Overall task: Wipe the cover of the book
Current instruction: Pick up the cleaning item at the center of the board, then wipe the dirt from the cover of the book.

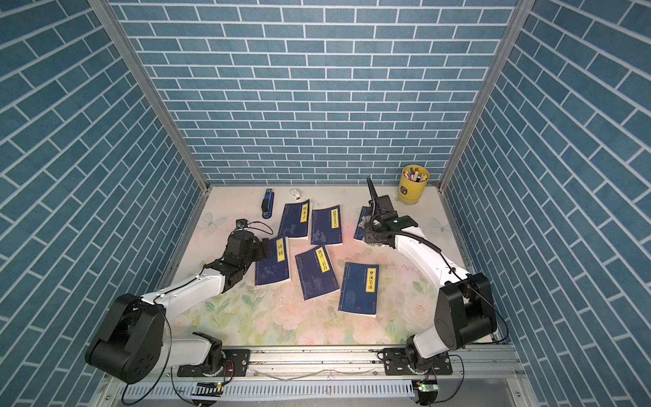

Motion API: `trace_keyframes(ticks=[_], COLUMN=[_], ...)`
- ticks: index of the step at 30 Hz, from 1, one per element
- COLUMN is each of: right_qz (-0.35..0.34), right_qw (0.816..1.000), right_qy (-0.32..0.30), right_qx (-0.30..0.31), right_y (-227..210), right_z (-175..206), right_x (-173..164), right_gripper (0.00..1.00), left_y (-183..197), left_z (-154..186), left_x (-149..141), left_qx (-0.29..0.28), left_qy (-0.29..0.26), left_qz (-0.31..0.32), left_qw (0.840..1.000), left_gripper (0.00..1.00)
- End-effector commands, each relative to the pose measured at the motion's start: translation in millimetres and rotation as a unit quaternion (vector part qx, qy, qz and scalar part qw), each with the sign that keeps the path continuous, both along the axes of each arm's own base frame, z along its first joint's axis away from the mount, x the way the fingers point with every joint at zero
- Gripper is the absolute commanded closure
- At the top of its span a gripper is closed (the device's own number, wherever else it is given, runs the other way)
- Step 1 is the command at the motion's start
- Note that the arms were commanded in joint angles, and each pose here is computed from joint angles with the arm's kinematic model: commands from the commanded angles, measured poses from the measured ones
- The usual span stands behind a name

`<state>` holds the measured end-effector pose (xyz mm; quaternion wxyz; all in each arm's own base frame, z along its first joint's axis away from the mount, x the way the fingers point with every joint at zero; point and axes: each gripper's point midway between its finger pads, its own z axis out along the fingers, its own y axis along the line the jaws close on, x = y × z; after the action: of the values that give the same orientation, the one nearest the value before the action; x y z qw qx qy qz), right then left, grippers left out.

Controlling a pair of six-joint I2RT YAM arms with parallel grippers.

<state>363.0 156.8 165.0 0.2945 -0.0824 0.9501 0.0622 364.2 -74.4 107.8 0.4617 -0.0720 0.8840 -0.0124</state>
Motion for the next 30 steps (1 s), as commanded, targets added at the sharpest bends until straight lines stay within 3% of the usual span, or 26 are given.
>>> trace_keyframes(ticks=[1, 16, 21, 30], right_qz=[0.075, 0.282, 0.308, 0.333], right_qw=[0.997, 0.954, 0.941, 0.927], right_qy=[0.009, 0.035, 0.052, 0.112], right_qx=[0.008, 0.097, 0.129, 0.132], right_y=[39, 256, 292, 332], right_z=[6, -8, -17, -76], right_x=[-5, -4, -5, -4], right_gripper=[0.98, 1.00, 1.00, 1.00], left_y=[3, 48, 64, 67], left_z=[5, 4, 5, 4], left_x=[2, -8, -12, -9], left_qx=[0.001, -0.070, -0.110, -0.134], left_qy=[0.006, 0.007, -0.006, -0.014], left_qz=[0.012, 0.072, 0.094, 0.108], left_qw=[1.000, 0.995, 0.989, 0.985], left_gripper=[0.00, 0.00, 0.00, 0.00])
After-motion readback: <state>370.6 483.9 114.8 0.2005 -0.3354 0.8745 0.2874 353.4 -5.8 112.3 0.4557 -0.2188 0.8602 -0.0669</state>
